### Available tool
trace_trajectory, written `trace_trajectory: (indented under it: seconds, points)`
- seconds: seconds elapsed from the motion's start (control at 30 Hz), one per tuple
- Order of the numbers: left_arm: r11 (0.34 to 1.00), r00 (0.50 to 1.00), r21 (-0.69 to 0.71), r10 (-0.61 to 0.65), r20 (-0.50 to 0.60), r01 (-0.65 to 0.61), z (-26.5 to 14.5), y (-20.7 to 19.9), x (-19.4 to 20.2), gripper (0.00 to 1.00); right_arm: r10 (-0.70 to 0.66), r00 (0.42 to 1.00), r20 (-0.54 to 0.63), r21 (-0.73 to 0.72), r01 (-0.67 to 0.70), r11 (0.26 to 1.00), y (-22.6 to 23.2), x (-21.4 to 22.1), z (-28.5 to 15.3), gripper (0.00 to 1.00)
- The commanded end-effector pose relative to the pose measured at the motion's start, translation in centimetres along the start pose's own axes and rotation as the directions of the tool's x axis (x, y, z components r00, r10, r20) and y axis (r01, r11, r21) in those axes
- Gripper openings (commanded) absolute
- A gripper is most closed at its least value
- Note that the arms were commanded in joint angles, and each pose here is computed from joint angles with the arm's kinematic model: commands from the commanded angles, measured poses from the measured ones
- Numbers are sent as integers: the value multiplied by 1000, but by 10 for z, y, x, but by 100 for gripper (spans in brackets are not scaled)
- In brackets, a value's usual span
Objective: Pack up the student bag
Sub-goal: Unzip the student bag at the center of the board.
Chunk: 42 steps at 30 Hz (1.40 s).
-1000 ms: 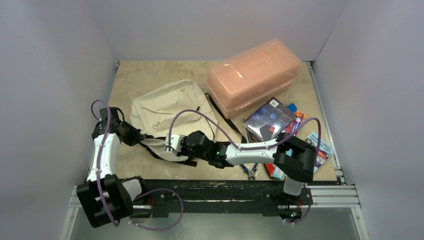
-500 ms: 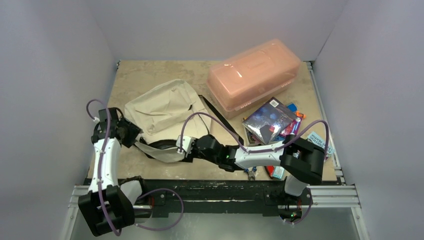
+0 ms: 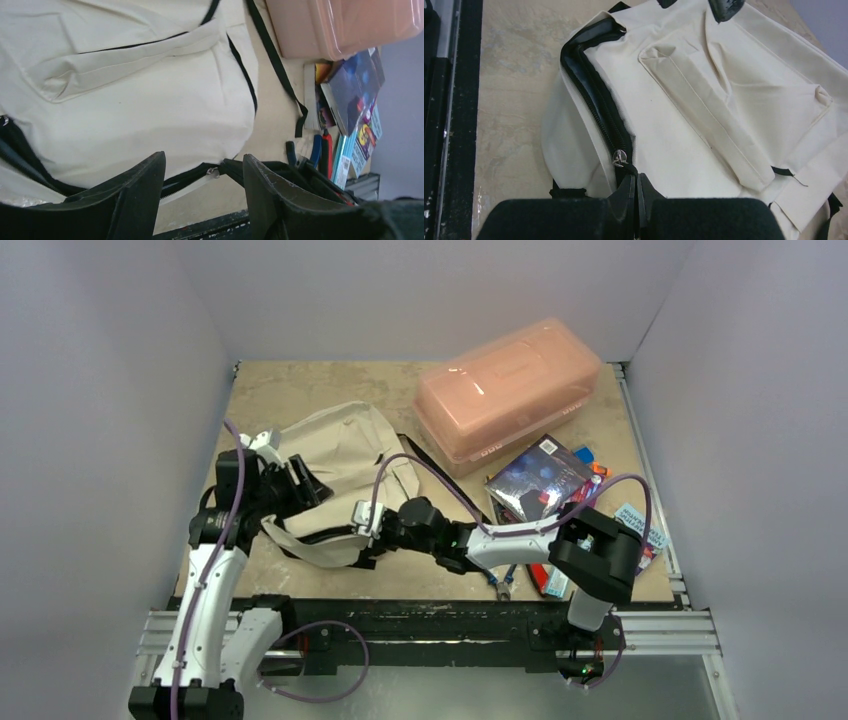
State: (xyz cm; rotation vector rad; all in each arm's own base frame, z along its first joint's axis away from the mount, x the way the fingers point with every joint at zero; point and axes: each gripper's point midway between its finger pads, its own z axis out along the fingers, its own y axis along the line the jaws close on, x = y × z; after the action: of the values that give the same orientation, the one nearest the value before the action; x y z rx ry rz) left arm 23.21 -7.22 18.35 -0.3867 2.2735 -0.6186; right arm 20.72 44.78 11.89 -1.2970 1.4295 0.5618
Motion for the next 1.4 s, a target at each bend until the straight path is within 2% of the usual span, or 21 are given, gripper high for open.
trace_trajectory:
  seconds: [0.0,0.1,0.2,0.3,0.47,0.53,0.67,0.77,0.83,0.93,1.07,1.17,1.23,1.3,1.37]
  points:
    - [975,984,202,121,-129,-94,11,-38,9,59,87,978,191,-74,-74,994,-12,-38,-13,0]
    - [984,965,173,78,-251,-35,28,-34,28,60,119,970,211,-76,-105,992,-19,-40,-16,0]
    - [991,924,71,-79,-375,113,39,-26,46,60,109,974,199,-72,-96,993,-20,-37,-15,0]
    - [984,890,-58,-179,-420,171,51,-14,57,58,105,975,195,-69,-93,993,-20,-36,-15,0]
    - [988,904,-138,-127,-408,76,67,-1,58,58,105,975,198,-82,-90,993,-19,-38,-14,0]
    - [991,886,-123,-102,-452,52,72,-4,64,56,106,973,203,-84,-91,992,-18,-40,-14,0]
    - [995,849,-69,-101,-518,76,78,-9,79,44,114,970,214,-83,-98,992,-19,-40,-16,0]
    - [994,845,-1,-90,-527,105,76,-18,85,45,117,970,213,-79,-102,992,-19,-39,-16,0]
    - [992,851,43,-80,-520,119,71,-24,86,51,120,970,211,-78,-106,991,-20,-38,-16,0]
    - [991,858,34,-94,-505,129,65,-23,87,56,125,970,210,-77,-111,991,-21,-36,-16,0]
    - [992,910,-71,-128,-395,108,50,-9,75,58,136,970,200,-71,-124,990,-24,-31,-16,0]
    - [969,935,-186,-212,-283,163,36,4,65,59,142,970,199,-67,-131,989,-26,-29,-16,0]
    - [931,917,-262,-317,-240,254,30,10,68,61,141,970,199,-68,-129,989,-26,-30,-15,0]
    - [856,861,-372,-458,-220,360,23,18,79,61,140,970,199,-71,-129,989,-27,-31,-14,0]
    - [805,812,-431,-535,-232,407,19,18,87,60,141,970,200,-73,-129,989,-27,-33,-14,0]
